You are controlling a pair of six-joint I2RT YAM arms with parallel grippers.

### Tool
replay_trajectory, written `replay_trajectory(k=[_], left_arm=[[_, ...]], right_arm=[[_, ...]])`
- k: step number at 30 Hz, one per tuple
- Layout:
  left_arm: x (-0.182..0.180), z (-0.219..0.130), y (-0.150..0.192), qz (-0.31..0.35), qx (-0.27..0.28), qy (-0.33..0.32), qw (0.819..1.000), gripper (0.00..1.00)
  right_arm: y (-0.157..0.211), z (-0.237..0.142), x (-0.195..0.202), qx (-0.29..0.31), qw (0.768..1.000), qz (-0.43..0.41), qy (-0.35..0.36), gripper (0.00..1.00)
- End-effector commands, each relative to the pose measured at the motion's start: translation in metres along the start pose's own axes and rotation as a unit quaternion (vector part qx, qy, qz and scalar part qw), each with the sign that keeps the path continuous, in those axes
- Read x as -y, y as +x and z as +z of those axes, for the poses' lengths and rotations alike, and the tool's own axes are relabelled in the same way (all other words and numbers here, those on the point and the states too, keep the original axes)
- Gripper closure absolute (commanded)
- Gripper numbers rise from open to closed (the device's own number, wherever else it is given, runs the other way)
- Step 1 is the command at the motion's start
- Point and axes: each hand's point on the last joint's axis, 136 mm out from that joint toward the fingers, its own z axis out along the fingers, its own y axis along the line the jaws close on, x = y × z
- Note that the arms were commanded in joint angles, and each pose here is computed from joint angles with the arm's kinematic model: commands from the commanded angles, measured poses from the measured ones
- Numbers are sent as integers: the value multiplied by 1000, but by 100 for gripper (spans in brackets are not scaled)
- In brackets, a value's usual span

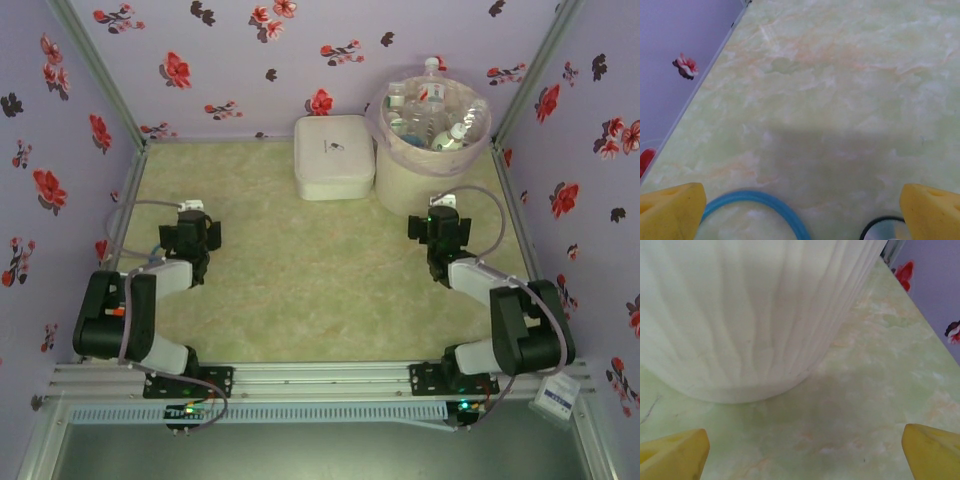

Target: Put the plastic bottles in the bin

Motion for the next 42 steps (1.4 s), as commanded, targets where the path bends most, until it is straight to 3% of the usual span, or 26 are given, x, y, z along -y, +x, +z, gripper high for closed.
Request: replay_trajectory(k=[1, 8, 10, 12, 15, 16, 20, 42], left_arm=[[0, 8, -26, -25, 60, 16, 998, 0], [-1, 3, -24, -40, 83, 35, 995, 0], [-1, 1, -23, -42, 90, 37, 994, 0], [-2, 2, -23, -49, 90, 42, 994, 0], [-6, 5, -8, -66, 89, 60, 992, 0], [-8, 3, -13, -74, 121, 54, 988, 0], [-6, 4, -11, -69, 101, 60, 991, 0], [-5, 3, -12, -68, 108, 58, 990, 0]], right_arm=[[-18, 6, 17, 58, 998, 18, 31, 1], [4, 8, 29, 101, 993, 62, 25, 1], [17, 11, 36, 86, 992, 82, 29, 0], [11, 15, 35, 115, 990, 81, 29, 0], [15, 16, 37, 87, 992, 82, 32, 1], [13, 17, 37, 96, 991, 85, 32, 1], [15, 20, 45, 82, 991, 99, 41, 1], [15, 21, 45, 79, 991, 98, 42, 1]])
